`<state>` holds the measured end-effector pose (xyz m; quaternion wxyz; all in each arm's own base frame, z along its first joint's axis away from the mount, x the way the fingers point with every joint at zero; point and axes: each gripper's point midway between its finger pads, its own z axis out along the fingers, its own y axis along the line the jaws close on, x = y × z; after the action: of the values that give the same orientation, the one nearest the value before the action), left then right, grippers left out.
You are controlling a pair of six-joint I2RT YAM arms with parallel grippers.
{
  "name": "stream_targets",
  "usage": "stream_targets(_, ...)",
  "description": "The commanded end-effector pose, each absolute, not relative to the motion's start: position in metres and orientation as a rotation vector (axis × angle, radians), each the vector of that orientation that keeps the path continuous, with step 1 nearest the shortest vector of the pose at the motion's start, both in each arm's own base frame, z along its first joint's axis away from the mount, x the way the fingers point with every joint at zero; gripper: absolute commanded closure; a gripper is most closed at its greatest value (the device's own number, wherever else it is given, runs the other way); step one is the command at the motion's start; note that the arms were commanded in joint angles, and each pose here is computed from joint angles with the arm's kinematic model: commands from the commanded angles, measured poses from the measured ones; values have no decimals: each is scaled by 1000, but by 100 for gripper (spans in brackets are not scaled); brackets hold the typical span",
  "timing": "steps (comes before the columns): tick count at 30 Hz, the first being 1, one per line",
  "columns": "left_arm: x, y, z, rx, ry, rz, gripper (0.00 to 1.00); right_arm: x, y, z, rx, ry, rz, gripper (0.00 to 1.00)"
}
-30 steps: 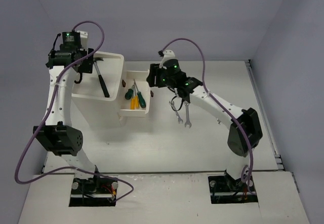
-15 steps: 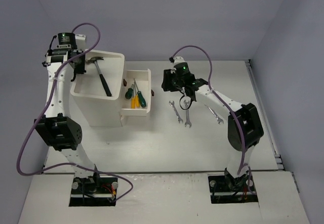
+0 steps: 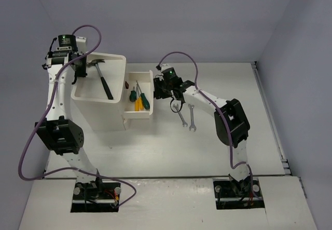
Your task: Sort the tools into containers
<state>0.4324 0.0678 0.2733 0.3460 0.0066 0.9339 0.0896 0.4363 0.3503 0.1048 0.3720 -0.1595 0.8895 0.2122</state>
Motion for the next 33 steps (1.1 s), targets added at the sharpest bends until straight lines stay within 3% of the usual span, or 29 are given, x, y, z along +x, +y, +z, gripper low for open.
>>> stream_targets(1,444,68,272,34,2393,257,100,429,421,180,-512,2049,752,62)
stream_targets(21,448,51,257,33,2407,130,100,396,529,221,-663,1912,1109,61)
stream_targets(33,449,58,255,26,2409,149,100,429,442,212,-616,1984,1097,59)
